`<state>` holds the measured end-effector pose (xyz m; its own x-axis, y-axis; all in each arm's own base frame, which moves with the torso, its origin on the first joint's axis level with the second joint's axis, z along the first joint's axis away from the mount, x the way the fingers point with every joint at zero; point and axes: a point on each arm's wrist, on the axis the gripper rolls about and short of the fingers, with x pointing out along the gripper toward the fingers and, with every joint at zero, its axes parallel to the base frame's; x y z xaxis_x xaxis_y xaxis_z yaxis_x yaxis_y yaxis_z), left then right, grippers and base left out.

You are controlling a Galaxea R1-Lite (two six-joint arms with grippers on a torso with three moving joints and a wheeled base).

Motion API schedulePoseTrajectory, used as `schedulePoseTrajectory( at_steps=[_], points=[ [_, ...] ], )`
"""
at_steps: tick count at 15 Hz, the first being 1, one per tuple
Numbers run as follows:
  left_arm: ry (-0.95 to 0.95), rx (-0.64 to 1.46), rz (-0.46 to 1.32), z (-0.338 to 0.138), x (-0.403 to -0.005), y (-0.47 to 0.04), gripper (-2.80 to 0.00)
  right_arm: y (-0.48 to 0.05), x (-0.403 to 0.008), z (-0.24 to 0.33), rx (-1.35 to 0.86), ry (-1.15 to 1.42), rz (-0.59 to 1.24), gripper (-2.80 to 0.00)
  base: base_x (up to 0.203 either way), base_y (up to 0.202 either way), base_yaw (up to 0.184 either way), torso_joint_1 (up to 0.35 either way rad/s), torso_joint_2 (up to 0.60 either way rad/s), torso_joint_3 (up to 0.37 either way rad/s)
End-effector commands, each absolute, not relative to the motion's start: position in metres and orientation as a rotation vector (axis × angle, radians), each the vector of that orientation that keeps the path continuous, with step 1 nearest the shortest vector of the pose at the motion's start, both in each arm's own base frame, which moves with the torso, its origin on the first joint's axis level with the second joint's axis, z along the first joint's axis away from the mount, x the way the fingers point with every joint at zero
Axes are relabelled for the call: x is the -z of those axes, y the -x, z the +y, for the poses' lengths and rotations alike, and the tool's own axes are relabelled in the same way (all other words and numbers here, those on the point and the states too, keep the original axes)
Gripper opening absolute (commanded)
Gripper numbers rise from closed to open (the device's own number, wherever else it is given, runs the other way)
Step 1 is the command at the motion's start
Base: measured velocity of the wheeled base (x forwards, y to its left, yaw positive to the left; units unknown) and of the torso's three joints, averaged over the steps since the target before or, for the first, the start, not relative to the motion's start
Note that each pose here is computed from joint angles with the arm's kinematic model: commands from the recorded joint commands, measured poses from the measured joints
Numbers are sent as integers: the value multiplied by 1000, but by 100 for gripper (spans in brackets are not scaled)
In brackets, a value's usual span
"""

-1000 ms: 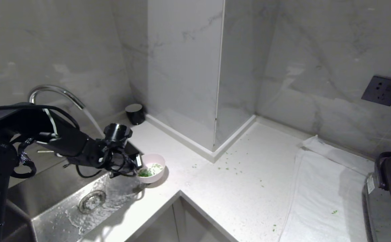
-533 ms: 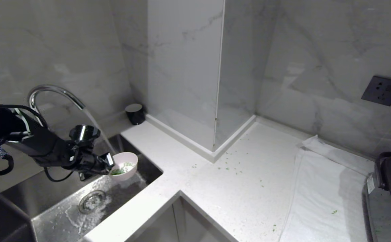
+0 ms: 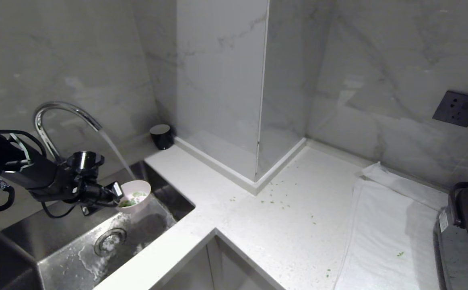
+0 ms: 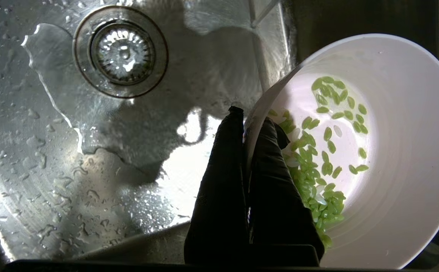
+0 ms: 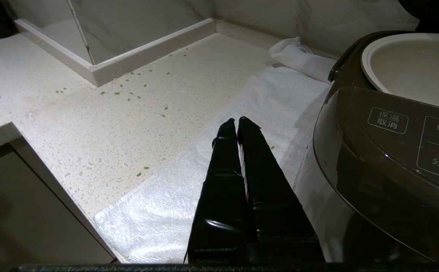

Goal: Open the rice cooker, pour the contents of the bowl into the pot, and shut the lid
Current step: Fill a bowl with water from the tap

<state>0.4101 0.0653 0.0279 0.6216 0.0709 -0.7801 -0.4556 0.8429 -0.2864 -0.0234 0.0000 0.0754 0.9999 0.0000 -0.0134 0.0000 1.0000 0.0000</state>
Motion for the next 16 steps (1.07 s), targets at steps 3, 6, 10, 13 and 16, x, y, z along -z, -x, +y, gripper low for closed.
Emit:
schedulePoseTrajectory(
  at_steps=[3,6,10,13,16],
  points=[
    [503,-336,823,76,-19,-428,-280,23,-75,0,0,0,14,-280,0,0,0,0,0,0],
    [505,-335,793,79,-22,-438,-280,23,-75,0,0,1,14,-280,0,0,0,0,0,0],
    [503,-335,780,81,-25,-447,-280,23,-75,0,0,0,14,-280,0,0,0,0,0,0],
    [503,-350,780,85,-25,-450,-280,23,-75,0,0,1,14,-280,0,0,0,0,0,0],
    [500,-369,762,90,-26,-454,-280,23,-75,0,0,1,14,-280,0,0,0,0,0,0]
  ],
)
